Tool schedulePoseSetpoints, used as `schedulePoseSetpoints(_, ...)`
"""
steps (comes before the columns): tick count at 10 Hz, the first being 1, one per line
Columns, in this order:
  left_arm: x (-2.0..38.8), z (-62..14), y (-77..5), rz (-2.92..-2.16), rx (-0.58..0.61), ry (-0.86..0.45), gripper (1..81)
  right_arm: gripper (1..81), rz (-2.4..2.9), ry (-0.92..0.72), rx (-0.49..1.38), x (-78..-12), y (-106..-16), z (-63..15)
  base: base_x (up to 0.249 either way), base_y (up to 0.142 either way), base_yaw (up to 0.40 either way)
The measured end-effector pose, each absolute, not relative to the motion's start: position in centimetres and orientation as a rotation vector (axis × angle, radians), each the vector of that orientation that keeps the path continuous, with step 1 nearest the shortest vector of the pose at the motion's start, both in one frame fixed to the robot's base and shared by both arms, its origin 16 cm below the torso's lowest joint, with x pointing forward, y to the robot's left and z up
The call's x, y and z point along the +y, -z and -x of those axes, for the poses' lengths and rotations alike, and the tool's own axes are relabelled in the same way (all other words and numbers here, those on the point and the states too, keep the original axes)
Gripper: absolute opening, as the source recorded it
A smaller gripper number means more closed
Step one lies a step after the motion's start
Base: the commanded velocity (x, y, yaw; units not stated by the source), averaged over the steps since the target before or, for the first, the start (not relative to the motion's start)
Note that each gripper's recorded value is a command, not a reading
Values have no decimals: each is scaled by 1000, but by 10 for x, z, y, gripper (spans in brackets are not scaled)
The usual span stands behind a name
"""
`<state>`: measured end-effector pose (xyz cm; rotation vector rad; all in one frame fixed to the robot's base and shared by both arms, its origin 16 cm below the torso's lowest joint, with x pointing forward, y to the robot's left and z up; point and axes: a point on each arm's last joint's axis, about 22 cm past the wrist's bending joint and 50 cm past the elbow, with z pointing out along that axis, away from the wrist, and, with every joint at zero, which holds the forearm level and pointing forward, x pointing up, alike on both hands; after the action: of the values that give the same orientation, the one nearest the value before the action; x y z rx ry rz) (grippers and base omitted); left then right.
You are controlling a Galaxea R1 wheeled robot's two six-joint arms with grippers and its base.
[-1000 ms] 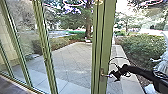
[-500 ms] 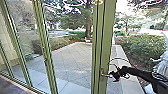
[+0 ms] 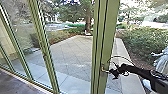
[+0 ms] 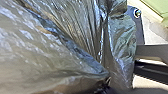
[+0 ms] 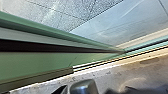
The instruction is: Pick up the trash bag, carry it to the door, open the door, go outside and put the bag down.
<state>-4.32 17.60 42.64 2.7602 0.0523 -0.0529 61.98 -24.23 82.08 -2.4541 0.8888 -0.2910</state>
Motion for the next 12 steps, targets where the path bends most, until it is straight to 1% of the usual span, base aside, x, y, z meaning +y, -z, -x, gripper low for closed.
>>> schedulePoseSetpoints(3, 176, 42, -426, -2760, 52, 48, 10, 811, 2455, 290, 889, -243, -822, -620, 51, 0, 0)
schedulePoseSetpoints(5, 176, 55, -427, -2760, 55, 64, 10, 811, 2478, 238, 896, -247, -817, -606, 96, 0, 0)
schedulePoseSetpoints(7, 176, 41, -426, -2760, 50, 37, 10, 811, 2513, 208, 863, -249, -808, -595, 102, 0, 0)
schedulePoseSetpoints(9, 176, 47, -426, -2760, 51, 44, 10, 811, 2561, 133, 808, -242, -788, -571, 95, 0, 0)
schedulePoseSetpoints(10, 176, 44, -426, -2760, 48, 40, 10, 811, 2586, 101, 764, -241, -786, -563, 0, 0, 0)
schedulePoseSetpoints(12, 176, 41, -426, -2761, 47, 32, 10, 811, 2578, 115, 771, -240, -787, -564, 0, 0, 0)
